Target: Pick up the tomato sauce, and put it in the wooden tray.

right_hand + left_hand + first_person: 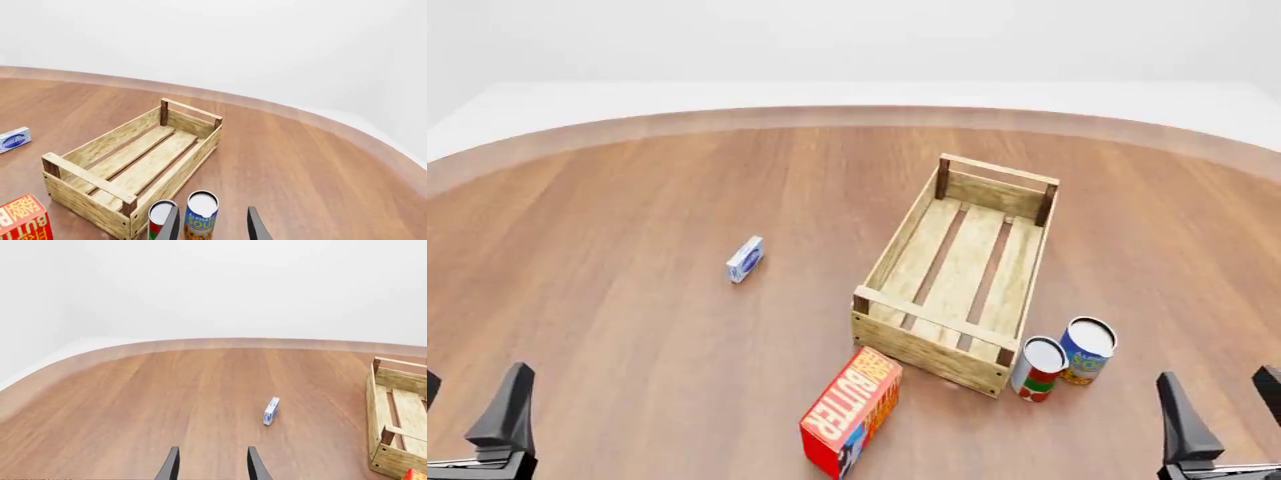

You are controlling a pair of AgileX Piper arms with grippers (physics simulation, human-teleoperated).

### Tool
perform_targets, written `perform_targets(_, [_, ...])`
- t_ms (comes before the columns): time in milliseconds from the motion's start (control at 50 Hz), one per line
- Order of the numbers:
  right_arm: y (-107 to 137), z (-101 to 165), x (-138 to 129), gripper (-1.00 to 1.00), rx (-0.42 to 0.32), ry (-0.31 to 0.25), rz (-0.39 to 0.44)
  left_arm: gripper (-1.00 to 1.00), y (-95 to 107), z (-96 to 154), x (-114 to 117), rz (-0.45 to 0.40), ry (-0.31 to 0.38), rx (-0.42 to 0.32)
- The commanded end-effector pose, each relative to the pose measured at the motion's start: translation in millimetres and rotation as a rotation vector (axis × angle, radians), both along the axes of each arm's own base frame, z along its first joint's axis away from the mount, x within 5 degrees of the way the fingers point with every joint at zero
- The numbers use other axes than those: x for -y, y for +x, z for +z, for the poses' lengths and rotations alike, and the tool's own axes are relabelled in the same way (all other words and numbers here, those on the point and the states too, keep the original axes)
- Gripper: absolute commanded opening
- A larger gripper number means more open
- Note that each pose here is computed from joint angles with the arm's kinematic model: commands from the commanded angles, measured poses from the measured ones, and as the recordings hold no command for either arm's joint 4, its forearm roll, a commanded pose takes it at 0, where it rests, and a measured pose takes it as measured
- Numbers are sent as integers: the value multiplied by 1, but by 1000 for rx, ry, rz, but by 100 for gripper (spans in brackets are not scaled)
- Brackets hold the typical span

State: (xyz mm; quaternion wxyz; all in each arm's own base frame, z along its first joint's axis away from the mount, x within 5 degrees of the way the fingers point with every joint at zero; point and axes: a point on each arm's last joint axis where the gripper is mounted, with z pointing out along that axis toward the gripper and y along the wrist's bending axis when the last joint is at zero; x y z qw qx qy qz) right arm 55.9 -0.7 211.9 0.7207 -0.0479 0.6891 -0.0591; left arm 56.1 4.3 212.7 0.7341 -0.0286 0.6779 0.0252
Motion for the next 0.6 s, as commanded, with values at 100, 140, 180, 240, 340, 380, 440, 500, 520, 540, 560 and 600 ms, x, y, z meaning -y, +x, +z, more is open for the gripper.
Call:
perform_targets(100, [0, -11, -2, 100, -99, 29, 28, 100, 0, 0, 0, -7, -14, -6])
perform_targets(140, [0, -13, -2, 100, -114, 44, 31, 100, 0, 0, 1, -13, -15, -8])
perform_targets(180, [0, -13, -2, 100, -121, 45, 33, 100, 0, 0, 1, -16, -16, -9])
perform_targets(240, [0, -15, -2, 100, -136, 68, 42, 100, 0, 0, 1, -18, -16, -9])
perform_targets(340, [0, -19, -3, 100, -180, 83, 54, 100, 0, 0, 1, -23, -16, -10])
perform_targets(380, [0, -19, -3, 100, -190, 88, 58, 100, 0, 0, 1, -24, -16, -9])
perform_targets(440, [4, -20, -5, 100, -214, 91, 73, 100, 0, 0, 2, -30, -13, -9])
perform_targets(500, [13, -19, -8, 100, -238, 109, 102, 100, 0, 0, 2, -36, -14, -7])
perform_targets(520, [16, -19, -9, 100, -246, 110, 114, 100, 0, 0, 2, -36, -14, -7])
perform_targets(540, [19, -18, -9, 100, -248, 131, 116, 100, 0, 0, 2, -36, -14, -7])
perform_targets(560, [24, -18, -11, 100, -258, 149, 123, 100, 0, 0, 2, -37, -14, -6])
perform_targets(600, [30, -18, -12, 100, -263, 154, 125, 100, 0, 1, 2, -37, -16, -5])
